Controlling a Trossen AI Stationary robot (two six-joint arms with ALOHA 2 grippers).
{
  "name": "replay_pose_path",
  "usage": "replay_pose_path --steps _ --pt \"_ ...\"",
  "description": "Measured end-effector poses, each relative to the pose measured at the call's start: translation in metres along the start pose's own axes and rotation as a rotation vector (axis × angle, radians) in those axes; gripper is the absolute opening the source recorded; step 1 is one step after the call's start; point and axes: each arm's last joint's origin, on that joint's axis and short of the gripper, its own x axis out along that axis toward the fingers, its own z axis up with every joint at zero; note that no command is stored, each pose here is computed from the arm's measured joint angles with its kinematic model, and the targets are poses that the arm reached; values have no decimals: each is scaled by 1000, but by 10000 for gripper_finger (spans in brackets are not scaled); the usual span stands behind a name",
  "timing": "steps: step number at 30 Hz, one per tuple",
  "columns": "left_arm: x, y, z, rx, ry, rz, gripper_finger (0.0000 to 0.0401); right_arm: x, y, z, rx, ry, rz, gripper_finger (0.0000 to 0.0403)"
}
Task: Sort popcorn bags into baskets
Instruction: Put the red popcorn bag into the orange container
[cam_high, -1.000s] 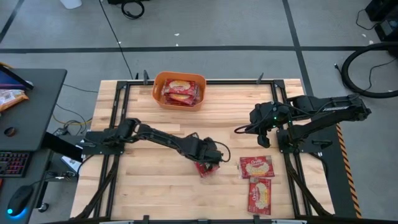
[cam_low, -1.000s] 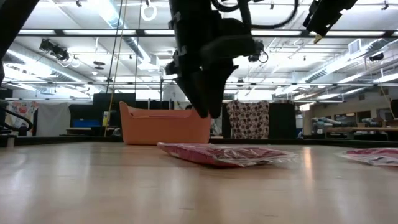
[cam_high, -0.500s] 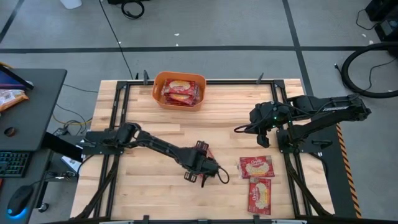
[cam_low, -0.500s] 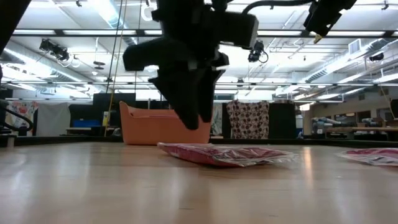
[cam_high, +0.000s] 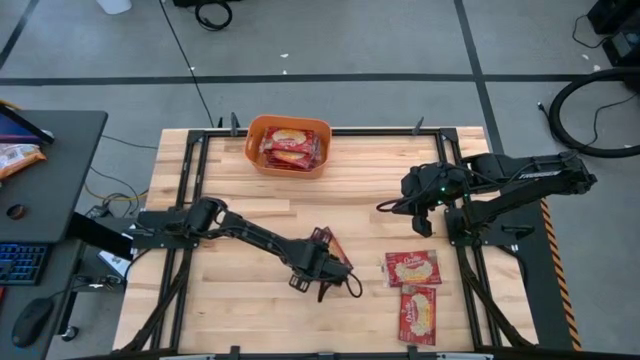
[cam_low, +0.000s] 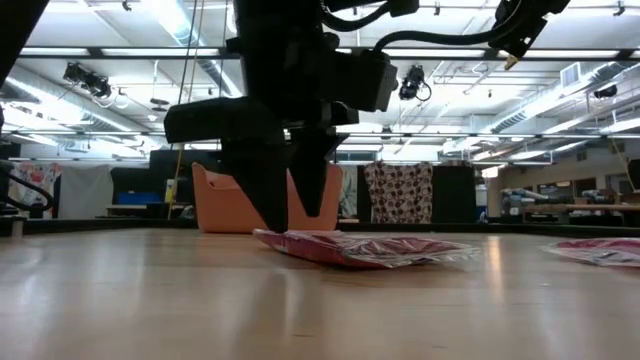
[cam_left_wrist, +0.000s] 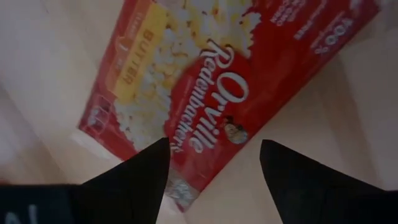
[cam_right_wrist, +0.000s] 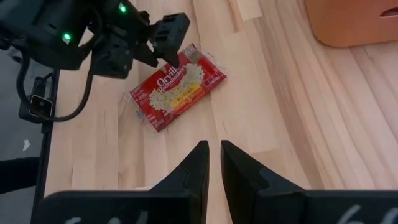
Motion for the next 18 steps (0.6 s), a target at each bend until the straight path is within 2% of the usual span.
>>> replay_pose_path --steps 5,9,13,18 --pt "6 0 0 19 0 18 254 0 0 0 0 -4 1 47" --pt "16 -7 -7 58 41 -14 254 0 0 0 7 -3 2 47" --pt "17 -11 -8 101 49 21 254 0 0 0 7 -3 2 47" --pt "17 -11 -5 89 23 28 242 0 0 0 7 -2 2 47"
